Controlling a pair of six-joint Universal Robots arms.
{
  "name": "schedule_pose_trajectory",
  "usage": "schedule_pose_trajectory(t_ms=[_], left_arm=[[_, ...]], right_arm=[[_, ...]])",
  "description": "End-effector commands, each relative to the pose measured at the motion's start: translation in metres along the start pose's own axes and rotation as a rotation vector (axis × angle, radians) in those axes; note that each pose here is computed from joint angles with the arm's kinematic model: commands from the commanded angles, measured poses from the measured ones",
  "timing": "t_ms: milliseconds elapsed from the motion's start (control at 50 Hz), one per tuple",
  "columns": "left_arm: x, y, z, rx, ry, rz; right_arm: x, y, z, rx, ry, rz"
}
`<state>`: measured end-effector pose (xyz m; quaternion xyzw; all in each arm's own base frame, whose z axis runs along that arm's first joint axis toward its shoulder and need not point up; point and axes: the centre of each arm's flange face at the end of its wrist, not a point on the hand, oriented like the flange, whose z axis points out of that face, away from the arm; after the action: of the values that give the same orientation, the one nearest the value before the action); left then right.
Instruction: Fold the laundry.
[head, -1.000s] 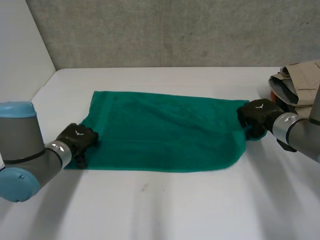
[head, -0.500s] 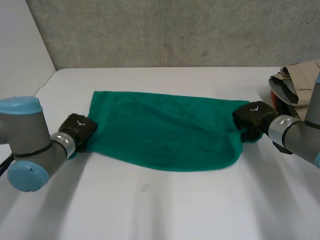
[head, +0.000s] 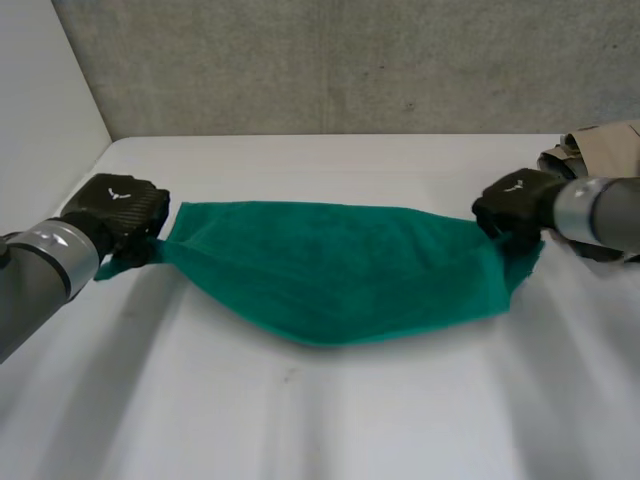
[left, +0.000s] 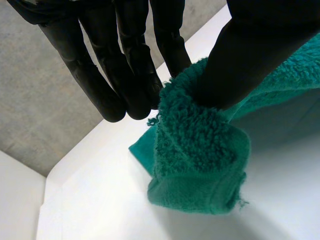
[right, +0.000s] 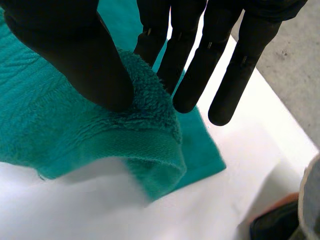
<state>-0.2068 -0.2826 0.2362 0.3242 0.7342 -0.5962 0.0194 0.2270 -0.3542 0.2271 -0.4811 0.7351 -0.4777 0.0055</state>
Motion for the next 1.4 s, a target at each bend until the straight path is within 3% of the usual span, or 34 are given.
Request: schedule_pose_trajectory(t_ms=[20, 160, 280, 340, 420, 600, 840, 1120, 1400], left_arm=[[0.013, 0.011, 0.015, -0.056, 0.022, 0.008], [0.015, 0.006, 0.02, -0.065, 0.015, 0.01], [0.015, -0.012, 0.01, -0.039, 0.022, -0.001], [0.014, -0.026, 0.001, 0.003, 0.015, -0.008], [0.014, -0.039, -0.007, 0.045, 0.011, -0.015], [0.014, -0.046, -0.009, 0.066, 0.01, -0.026], [0.01, -0.047, -0.01, 0.067, -0.003, -0.04], [0.003, -0.04, -0.006, 0.037, -0.027, -0.049], [-0.007, -0.023, -0.001, -0.024, -0.053, -0.062]], right_arm=[[-0.023, 0.005, 0.079, 0.093, 0.083, -0.167], [-0.022, 0.007, 0.11, 0.168, 0.259, -0.189], [0.002, -0.017, 0.045, 0.136, 0.329, 0.036], [0.009, -0.019, 0.002, 0.123, 0.293, 0.161], [-0.005, -0.003, -0.018, 0.076, 0.175, 0.244], [-0.049, 0.035, -0.023, -0.033, 0.012, 0.375], [-0.079, 0.056, 0.03, 0.092, 0.017, 0.284], [-0.079, 0.051, 0.069, 0.206, 0.076, 0.177], [-0.036, 0.032, 0.047, 0.221, 0.136, 0.21]])
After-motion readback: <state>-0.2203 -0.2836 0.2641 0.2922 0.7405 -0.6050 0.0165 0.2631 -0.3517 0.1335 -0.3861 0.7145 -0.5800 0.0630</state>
